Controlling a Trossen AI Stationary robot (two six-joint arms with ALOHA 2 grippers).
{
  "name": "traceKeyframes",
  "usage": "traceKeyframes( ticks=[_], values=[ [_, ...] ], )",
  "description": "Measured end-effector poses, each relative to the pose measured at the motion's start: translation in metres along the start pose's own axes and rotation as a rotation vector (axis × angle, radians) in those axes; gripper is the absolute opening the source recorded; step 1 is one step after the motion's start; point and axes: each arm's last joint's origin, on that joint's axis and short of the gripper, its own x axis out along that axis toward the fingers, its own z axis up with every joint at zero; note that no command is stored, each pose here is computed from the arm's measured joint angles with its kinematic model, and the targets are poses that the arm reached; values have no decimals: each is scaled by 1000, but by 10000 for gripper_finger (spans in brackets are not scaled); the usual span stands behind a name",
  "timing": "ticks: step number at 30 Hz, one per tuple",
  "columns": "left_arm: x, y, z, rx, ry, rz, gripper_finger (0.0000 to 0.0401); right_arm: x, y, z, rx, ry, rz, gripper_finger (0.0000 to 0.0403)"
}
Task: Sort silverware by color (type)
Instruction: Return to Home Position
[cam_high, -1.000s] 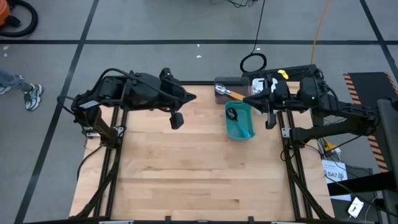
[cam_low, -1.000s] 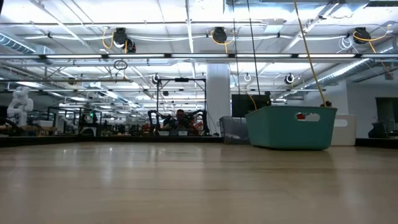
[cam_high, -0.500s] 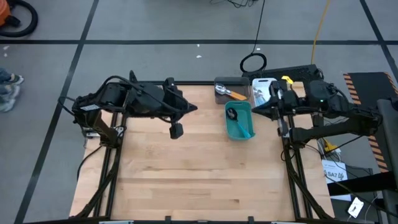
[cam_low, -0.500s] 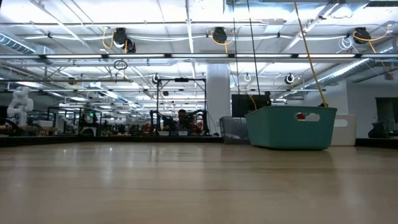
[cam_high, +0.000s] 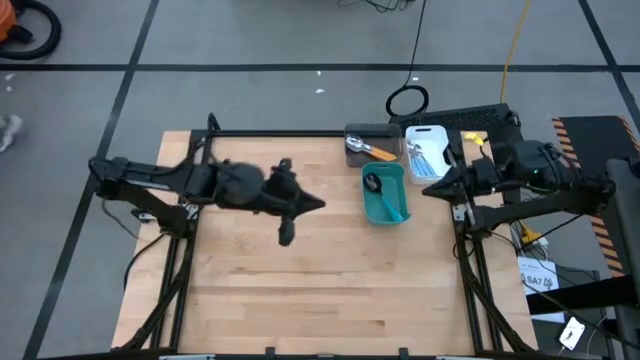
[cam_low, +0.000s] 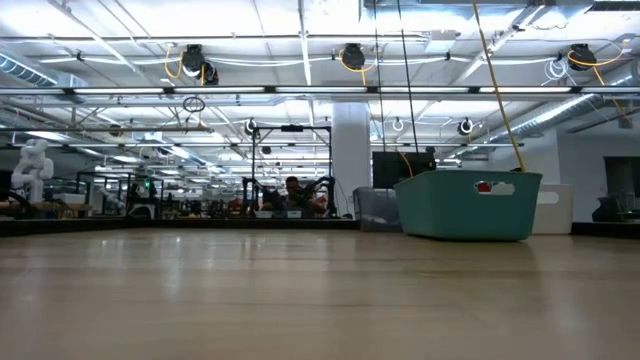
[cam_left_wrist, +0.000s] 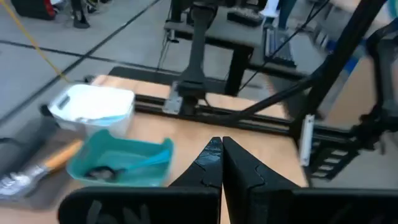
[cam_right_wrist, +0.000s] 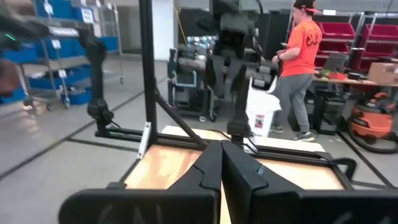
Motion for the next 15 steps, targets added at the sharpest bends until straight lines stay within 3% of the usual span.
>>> traceKeyframes(
  ticks=[3, 8, 15],
  values=[
    [-16, 10, -36, -64, -22, 3, 1, 1, 3, -18, 22, -36, 20, 0],
    [-57, 25, -63, -91, -81, 26, 1, 4, 5, -54, 22, -53, 30, 0],
    [-108, 45, -93, -61, 65, 167, 1, 17, 4, -107, 5, -105, -1, 0]
  ],
)
